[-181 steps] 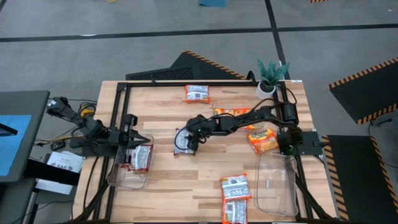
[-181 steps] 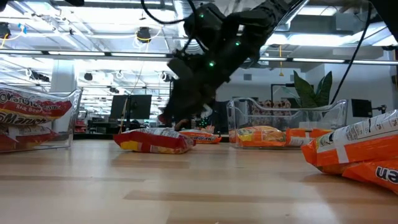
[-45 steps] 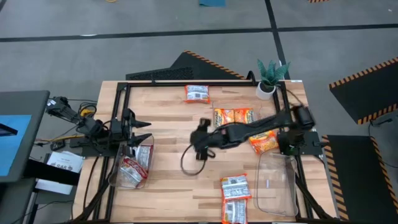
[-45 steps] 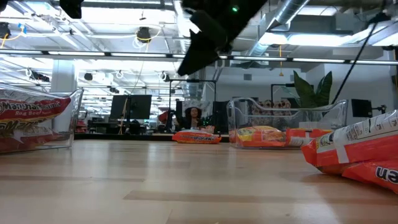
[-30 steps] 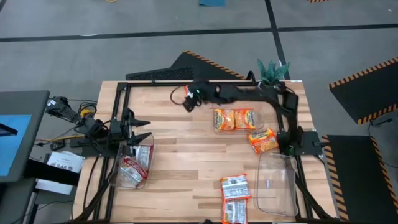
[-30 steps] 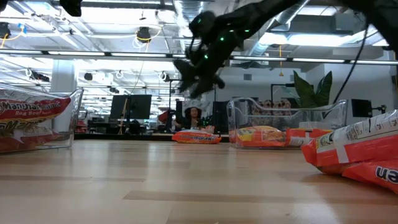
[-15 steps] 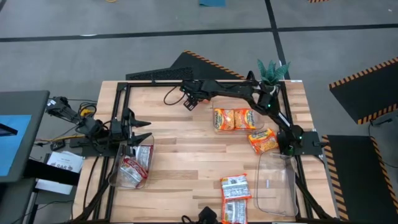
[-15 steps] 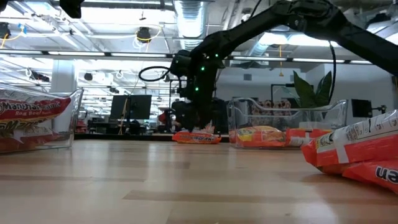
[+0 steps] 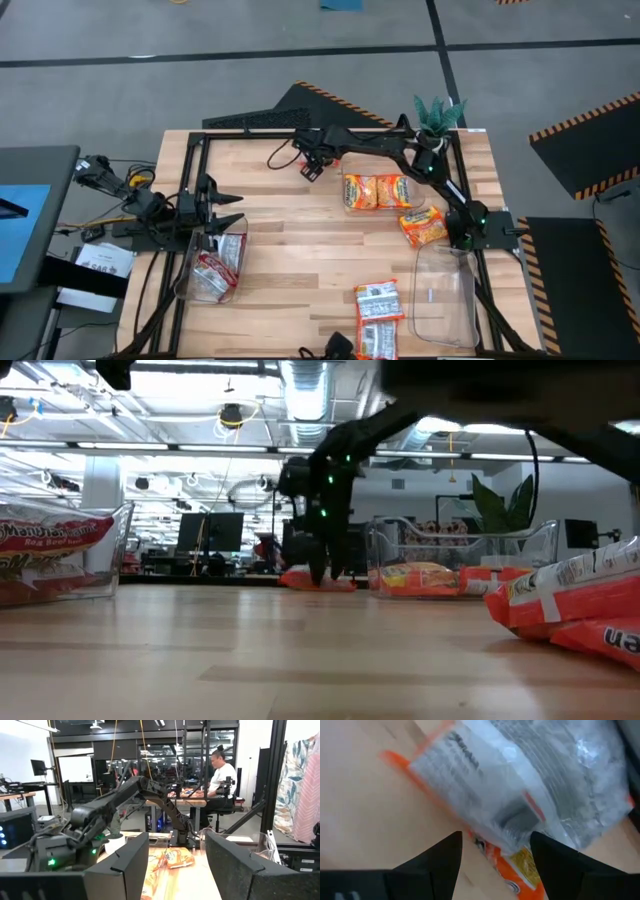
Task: Sort Maruchan noodles
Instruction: Put the orange noodle pack into the top transparent bin
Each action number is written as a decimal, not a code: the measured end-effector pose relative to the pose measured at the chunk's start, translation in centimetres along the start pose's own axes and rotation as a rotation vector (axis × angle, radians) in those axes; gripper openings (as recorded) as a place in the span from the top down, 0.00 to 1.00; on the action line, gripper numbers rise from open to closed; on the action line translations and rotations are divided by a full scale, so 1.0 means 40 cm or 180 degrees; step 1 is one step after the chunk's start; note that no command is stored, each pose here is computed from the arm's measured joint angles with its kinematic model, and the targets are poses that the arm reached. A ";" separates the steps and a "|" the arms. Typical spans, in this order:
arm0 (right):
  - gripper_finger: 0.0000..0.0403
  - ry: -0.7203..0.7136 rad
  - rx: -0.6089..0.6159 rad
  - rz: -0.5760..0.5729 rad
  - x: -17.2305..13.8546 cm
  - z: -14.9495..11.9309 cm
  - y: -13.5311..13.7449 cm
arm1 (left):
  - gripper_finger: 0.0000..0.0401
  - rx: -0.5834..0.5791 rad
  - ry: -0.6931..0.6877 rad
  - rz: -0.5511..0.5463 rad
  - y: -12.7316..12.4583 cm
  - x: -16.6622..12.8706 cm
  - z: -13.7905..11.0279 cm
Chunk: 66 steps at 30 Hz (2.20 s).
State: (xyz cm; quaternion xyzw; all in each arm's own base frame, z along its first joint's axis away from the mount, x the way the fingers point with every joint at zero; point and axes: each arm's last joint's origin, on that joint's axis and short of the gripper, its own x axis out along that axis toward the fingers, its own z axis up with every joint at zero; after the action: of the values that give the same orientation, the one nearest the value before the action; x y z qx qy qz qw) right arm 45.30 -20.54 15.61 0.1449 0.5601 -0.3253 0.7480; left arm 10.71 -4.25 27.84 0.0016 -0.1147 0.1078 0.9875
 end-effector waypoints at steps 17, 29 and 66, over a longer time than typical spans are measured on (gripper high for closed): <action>0.64 0.0115 -0.0874 -0.0171 -0.004 -0.010 -0.002 | 0.54 -0.0010 -0.0001 -0.0013 0.000 0.000 0.000; 0.83 0.0441 -0.2223 -0.0313 -0.007 -0.030 -0.010 | 0.54 -0.0015 0.0002 -0.0012 0.000 0.000 0.000; 0.71 -0.0417 -0.0465 0.0749 -0.270 0.060 -0.074 | 0.54 -0.0036 0.0060 -0.0021 -0.001 0.000 -0.006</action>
State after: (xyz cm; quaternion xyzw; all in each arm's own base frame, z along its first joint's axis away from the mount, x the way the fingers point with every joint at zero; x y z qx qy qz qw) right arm 43.43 -20.64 26.89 0.1333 0.5114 -0.2026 0.8244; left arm 10.77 -4.30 27.61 -0.0046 -0.1060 0.1039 0.9889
